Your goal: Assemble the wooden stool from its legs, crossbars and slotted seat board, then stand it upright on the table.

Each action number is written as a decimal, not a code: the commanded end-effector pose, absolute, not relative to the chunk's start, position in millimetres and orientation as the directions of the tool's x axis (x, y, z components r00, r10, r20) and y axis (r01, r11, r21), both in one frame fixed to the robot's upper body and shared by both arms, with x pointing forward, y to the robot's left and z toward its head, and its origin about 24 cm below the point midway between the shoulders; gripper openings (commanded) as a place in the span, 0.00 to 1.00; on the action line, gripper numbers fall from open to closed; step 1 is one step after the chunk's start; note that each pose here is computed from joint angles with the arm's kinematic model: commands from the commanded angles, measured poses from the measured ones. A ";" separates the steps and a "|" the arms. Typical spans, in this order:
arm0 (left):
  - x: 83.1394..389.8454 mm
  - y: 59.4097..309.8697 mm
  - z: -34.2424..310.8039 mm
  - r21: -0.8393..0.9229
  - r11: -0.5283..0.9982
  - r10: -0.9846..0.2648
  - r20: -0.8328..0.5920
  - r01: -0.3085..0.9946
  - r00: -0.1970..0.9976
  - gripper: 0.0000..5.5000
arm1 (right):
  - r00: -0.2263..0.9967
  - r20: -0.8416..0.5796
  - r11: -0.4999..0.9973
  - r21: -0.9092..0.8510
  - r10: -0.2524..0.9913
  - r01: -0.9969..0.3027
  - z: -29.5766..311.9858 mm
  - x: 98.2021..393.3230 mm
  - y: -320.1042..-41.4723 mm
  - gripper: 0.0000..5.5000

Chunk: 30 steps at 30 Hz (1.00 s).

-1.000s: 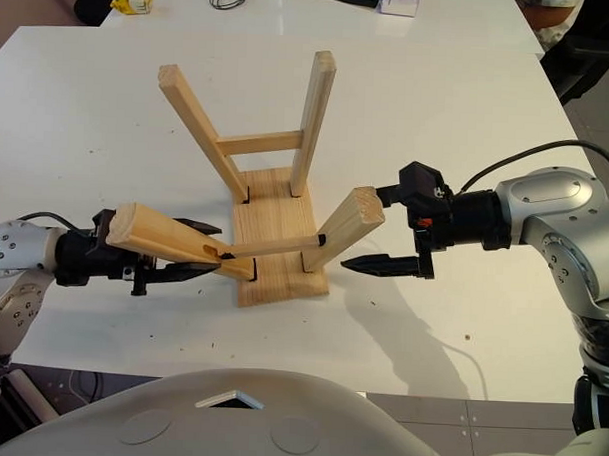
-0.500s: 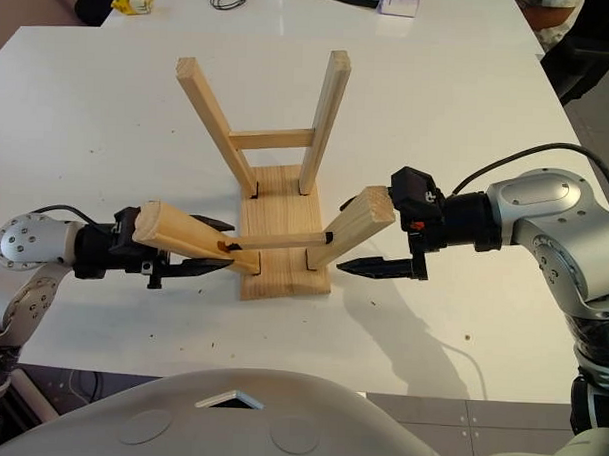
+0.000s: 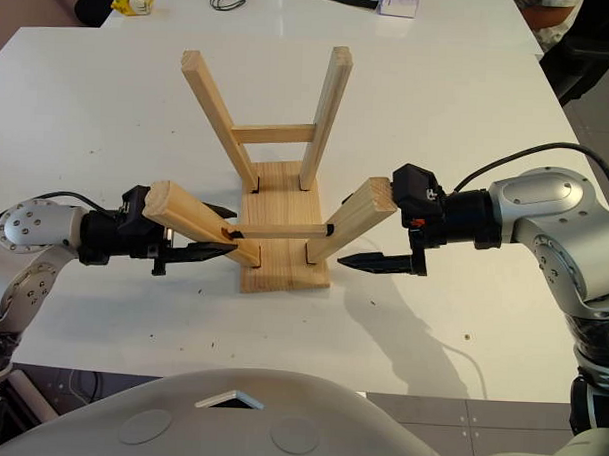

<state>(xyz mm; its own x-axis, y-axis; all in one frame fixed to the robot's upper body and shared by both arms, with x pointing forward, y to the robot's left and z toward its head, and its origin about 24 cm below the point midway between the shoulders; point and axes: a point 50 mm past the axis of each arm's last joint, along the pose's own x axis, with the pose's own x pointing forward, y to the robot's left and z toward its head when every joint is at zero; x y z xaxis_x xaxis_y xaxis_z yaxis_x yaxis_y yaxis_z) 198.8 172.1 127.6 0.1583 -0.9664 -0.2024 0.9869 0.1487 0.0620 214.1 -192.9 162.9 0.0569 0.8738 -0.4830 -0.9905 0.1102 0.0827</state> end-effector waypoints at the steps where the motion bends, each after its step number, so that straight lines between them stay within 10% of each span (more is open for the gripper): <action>1: 198.8 177.8 110.7 -0.028 0.203 -0.926 -0.331 0.979 0.183 0.37 | 0.021 -0.478 0.071 0.087 0.878 -0.994 157.9 211.7 -184.1 0.86; 30: 202.0 199.7 100.3 -0.078 0.153 -0.917 -0.384 0.985 0.112 0.37 | -0.057 -0.450 -0.019 0.088 0.891 -0.996 156.4 213.1 -174.3 0.86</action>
<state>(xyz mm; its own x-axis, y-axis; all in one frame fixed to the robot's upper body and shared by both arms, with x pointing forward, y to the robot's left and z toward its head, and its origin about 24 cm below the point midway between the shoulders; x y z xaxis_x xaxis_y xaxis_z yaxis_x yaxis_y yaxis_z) 207.6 186.1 125.2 0.1130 -0.9702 -0.2142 0.9936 0.1102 0.0249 212.8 -179.6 158.6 -0.0378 0.8987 -0.4369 -0.9941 0.0106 0.1077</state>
